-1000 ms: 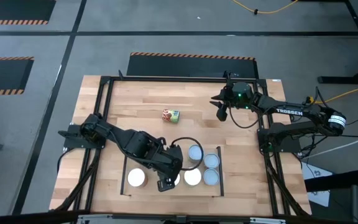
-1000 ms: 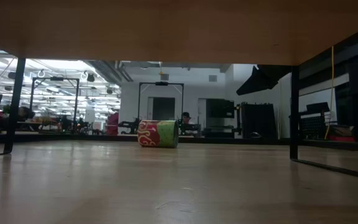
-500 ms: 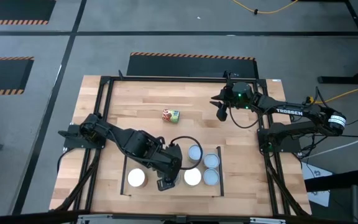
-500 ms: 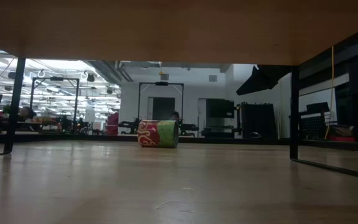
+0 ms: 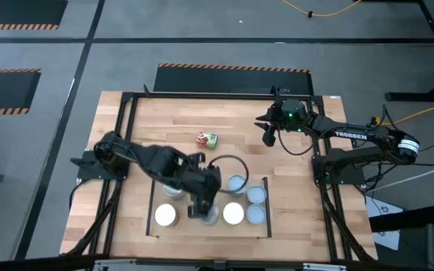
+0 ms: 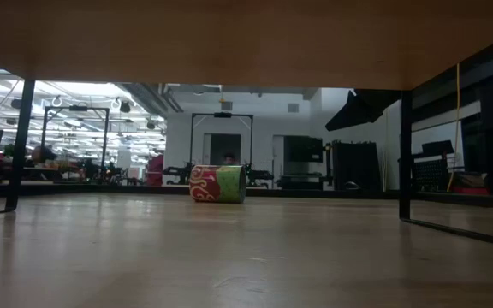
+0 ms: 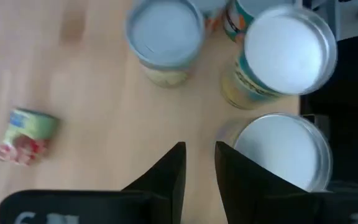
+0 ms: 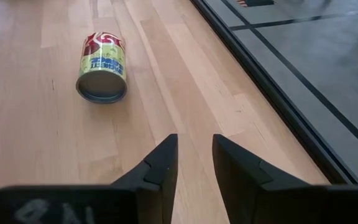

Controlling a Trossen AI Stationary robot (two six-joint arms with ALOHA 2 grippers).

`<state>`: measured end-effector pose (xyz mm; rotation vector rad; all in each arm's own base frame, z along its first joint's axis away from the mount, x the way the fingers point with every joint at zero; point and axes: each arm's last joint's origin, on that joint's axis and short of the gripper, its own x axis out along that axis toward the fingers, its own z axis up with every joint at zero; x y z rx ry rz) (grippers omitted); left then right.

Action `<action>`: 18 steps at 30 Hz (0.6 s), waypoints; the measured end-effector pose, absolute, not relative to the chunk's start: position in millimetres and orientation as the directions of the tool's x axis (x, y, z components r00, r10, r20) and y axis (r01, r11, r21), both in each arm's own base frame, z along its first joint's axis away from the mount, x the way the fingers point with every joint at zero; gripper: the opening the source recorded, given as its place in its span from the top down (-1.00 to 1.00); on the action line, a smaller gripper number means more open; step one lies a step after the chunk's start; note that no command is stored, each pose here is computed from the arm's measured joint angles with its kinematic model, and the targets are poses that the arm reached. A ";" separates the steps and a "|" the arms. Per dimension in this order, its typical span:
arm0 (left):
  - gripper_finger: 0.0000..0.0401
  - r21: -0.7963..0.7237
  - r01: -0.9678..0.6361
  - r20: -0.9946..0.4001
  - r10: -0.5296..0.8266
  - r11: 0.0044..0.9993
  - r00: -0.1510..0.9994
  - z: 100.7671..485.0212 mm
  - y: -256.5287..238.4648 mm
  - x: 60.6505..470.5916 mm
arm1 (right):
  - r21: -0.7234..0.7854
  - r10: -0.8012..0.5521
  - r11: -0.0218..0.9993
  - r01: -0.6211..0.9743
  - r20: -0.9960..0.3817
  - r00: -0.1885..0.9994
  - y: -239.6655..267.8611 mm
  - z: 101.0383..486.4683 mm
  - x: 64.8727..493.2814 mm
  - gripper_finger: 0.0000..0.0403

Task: Pick and place cans onto a shelf
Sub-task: Put the canned spaghetti sauce on the shelf

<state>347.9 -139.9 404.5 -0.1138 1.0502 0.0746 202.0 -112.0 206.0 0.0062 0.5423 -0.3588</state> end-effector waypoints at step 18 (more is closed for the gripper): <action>0.60 0.104 -0.104 -0.828 0.144 0.989 0.542 461.8 33.9 300.3 | -0.089 -0.333 0.938 0.335 -0.504 0.797 -112.1 206.1 202.1 0.48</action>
